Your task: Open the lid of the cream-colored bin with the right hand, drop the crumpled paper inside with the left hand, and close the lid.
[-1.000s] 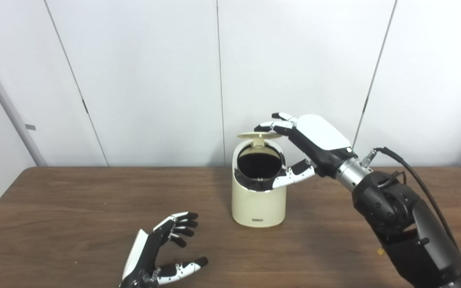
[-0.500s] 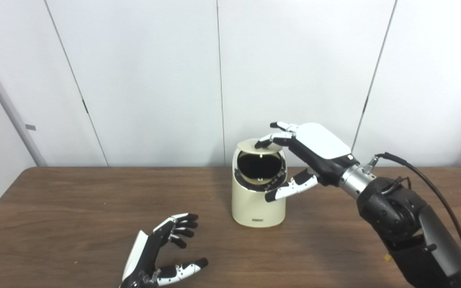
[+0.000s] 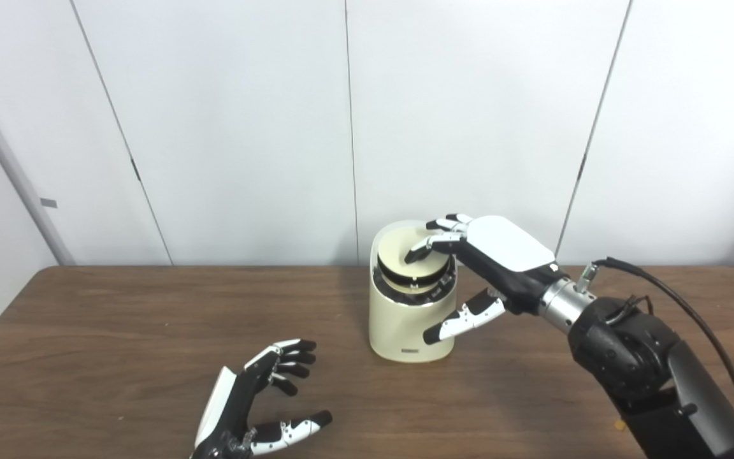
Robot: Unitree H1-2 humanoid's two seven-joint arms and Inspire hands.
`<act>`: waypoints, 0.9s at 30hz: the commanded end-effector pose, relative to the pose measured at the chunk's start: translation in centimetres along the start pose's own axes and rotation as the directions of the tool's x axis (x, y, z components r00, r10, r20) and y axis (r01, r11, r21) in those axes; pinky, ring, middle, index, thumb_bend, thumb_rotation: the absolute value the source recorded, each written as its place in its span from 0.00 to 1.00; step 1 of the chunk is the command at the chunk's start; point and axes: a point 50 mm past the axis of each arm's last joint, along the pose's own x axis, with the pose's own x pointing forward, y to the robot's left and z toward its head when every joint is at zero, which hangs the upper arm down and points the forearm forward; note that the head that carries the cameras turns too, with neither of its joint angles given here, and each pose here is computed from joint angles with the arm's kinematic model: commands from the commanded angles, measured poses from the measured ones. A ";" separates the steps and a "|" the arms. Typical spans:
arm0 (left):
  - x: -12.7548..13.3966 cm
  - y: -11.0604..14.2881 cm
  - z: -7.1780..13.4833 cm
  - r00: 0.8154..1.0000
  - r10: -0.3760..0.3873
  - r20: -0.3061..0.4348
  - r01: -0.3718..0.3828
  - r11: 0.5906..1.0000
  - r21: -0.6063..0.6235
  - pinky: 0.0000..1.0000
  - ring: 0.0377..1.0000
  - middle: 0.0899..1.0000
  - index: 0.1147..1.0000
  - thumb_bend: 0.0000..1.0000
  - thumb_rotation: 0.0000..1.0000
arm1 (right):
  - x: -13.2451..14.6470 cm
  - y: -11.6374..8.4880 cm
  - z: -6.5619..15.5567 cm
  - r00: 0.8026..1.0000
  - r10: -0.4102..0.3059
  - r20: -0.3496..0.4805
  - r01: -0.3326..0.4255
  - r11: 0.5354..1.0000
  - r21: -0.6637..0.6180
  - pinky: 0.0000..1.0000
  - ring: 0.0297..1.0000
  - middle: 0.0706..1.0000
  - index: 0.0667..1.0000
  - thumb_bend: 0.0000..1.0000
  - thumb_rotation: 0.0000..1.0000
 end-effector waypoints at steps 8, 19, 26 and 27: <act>0.7 0.4 1.6 0.997 0.017 0.071 -0.017 1.000 0.009 0.53 0.64 0.68 0.72 0.71 0.00 | -0.2 -1.0 0.5 0.998 -0.011 0.055 0.013 0.999 -0.049 0.99 0.91 0.71 0.70 0.76 0.37; 0.6 0.4 1.5 0.998 0.017 0.067 -0.017 1.000 0.008 0.53 0.64 0.68 0.72 0.71 0.00 | -0.3 0.2 0.5 0.997 0.037 0.073 -0.025 0.987 -0.158 0.96 0.90 0.71 0.69 0.78 0.40; 0.5 0.3 1.7 0.998 0.018 0.068 -0.018 1.000 -0.002 0.54 0.64 0.68 0.72 0.71 0.00 | -0.4 0.8 0.6 0.996 0.057 0.072 -0.041 0.978 -0.206 0.98 0.90 0.71 0.69 0.77 0.41; 0.5 0.3 1.7 0.997 0.019 0.069 -0.018 1.000 -0.003 0.54 0.64 0.68 0.72 0.71 0.00 | -0.4 0.9 0.6 0.995 0.056 0.076 -0.039 0.976 -0.214 0.98 0.90 0.71 0.69 0.77 0.42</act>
